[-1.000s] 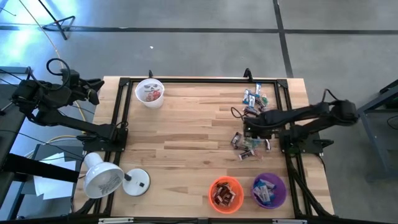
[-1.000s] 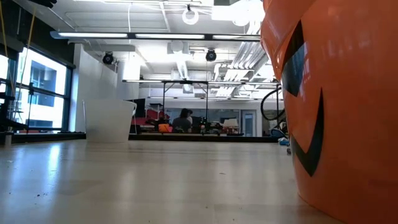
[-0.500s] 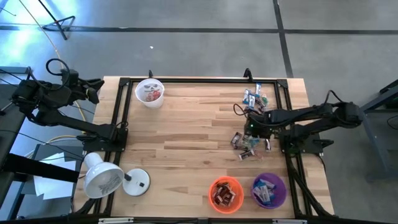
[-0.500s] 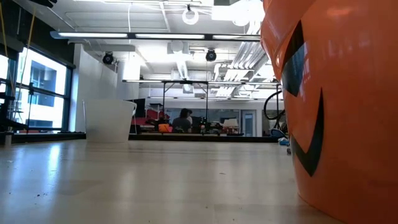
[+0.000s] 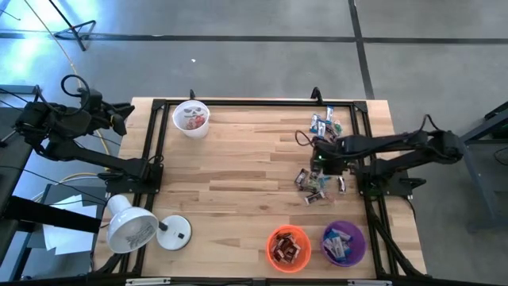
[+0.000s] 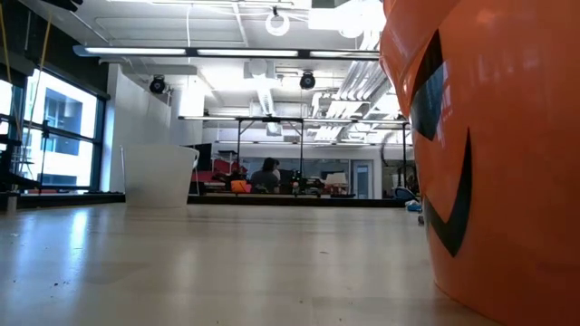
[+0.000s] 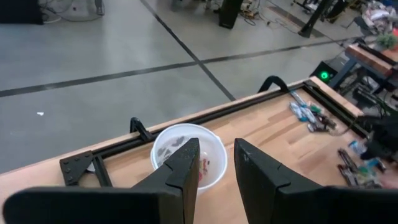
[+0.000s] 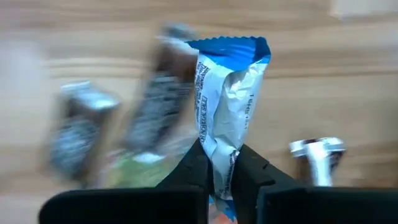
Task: Organize candy in baskets
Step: Put the white chocolate into the purple bucket
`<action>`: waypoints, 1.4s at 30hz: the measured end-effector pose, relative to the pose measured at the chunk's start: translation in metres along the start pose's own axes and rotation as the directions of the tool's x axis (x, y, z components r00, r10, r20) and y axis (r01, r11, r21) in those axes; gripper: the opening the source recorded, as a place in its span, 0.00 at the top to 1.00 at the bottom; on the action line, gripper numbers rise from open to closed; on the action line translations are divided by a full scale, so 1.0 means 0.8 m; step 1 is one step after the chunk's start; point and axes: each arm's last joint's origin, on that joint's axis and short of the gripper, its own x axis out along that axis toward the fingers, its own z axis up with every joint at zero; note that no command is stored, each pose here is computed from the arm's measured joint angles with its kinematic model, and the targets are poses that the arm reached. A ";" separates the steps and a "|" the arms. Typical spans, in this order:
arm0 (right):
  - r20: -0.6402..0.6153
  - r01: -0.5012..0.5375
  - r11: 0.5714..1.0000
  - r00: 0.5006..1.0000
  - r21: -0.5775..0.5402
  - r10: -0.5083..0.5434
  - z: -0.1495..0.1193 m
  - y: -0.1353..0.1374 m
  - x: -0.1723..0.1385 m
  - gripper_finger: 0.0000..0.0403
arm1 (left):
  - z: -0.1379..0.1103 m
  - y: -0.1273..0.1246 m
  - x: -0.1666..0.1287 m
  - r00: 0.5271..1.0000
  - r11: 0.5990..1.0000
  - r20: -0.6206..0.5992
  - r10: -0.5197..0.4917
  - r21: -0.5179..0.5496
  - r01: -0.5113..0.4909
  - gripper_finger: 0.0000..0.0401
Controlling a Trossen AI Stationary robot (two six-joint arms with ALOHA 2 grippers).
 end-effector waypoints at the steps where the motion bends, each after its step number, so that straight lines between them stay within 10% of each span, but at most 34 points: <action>1: 0.001 -0.021 1.000 1.000 -0.014 0.021 0.000 0.005 -0.009 0.95 | 0.000 0.000 0.000 1.000 1.000 -0.005 -0.004 0.009 0.004 0.78; 10: 0.011 -0.256 0.957 0.966 -0.141 0.260 -0.017 0.054 -0.140 0.96 | -0.001 0.000 0.000 1.000 0.999 -0.023 -0.017 0.050 0.018 0.78; 20: -0.061 -0.523 0.844 0.853 -0.122 0.519 -0.124 0.092 -0.264 0.96 | -0.002 -0.002 0.000 0.997 0.993 -0.060 -0.050 0.103 0.056 0.78; 33: -0.284 -0.084 0.996 0.956 -0.033 0.071 -0.315 0.078 -0.200 0.96 | -0.002 -0.002 0.000 0.997 0.986 -0.061 -0.051 0.157 0.060 0.78; 42: -0.210 0.168 0.984 0.961 -0.065 -0.178 -0.337 0.059 -0.165 0.96 | -0.002 -0.001 0.000 0.998 0.981 -0.043 -0.035 0.190 0.042 0.78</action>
